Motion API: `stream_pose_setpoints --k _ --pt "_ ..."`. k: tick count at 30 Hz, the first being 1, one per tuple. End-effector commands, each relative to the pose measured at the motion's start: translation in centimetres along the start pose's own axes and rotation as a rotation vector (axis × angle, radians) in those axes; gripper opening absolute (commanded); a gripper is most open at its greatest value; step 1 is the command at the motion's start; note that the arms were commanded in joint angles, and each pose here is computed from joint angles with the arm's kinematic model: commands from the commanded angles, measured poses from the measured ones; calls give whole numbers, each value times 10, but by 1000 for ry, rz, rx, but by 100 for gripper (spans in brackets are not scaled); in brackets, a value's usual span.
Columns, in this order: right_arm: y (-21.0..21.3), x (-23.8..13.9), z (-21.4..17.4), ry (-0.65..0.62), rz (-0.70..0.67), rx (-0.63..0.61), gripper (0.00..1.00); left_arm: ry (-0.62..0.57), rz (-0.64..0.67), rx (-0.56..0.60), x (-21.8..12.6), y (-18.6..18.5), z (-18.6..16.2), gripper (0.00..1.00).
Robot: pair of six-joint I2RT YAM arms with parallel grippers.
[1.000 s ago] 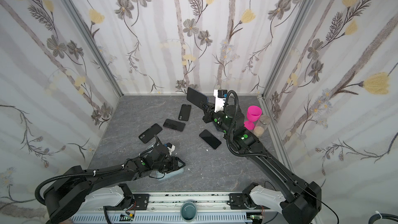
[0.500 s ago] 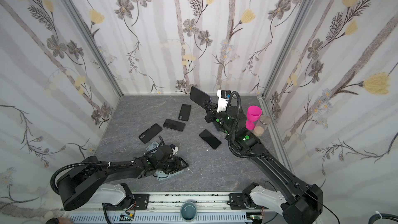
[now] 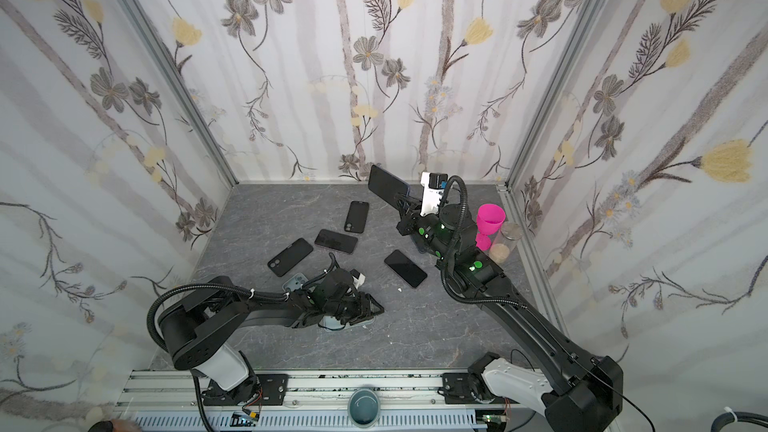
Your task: Put the phone into the phone case
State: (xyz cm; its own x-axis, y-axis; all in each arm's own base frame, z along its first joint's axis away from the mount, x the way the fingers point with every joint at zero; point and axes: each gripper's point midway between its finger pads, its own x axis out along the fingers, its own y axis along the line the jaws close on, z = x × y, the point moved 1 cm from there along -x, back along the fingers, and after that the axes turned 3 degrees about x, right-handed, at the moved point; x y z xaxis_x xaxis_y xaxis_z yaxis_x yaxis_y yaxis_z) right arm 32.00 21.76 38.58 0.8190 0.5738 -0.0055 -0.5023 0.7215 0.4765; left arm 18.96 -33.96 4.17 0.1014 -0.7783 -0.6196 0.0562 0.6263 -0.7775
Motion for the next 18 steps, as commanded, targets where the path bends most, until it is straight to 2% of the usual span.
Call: stream_pose_setpoints --k 1,12,18 --pt "8 -4 20 -80 33 5 0 12 -50 42 10 -14 5 53" --pt "3 -3 20 -77 12 10 0 43 -85 90 37 -26 15 54" --pt "4 0 22 -69 14 11 0 18 -106 143 28 -42 21 57"
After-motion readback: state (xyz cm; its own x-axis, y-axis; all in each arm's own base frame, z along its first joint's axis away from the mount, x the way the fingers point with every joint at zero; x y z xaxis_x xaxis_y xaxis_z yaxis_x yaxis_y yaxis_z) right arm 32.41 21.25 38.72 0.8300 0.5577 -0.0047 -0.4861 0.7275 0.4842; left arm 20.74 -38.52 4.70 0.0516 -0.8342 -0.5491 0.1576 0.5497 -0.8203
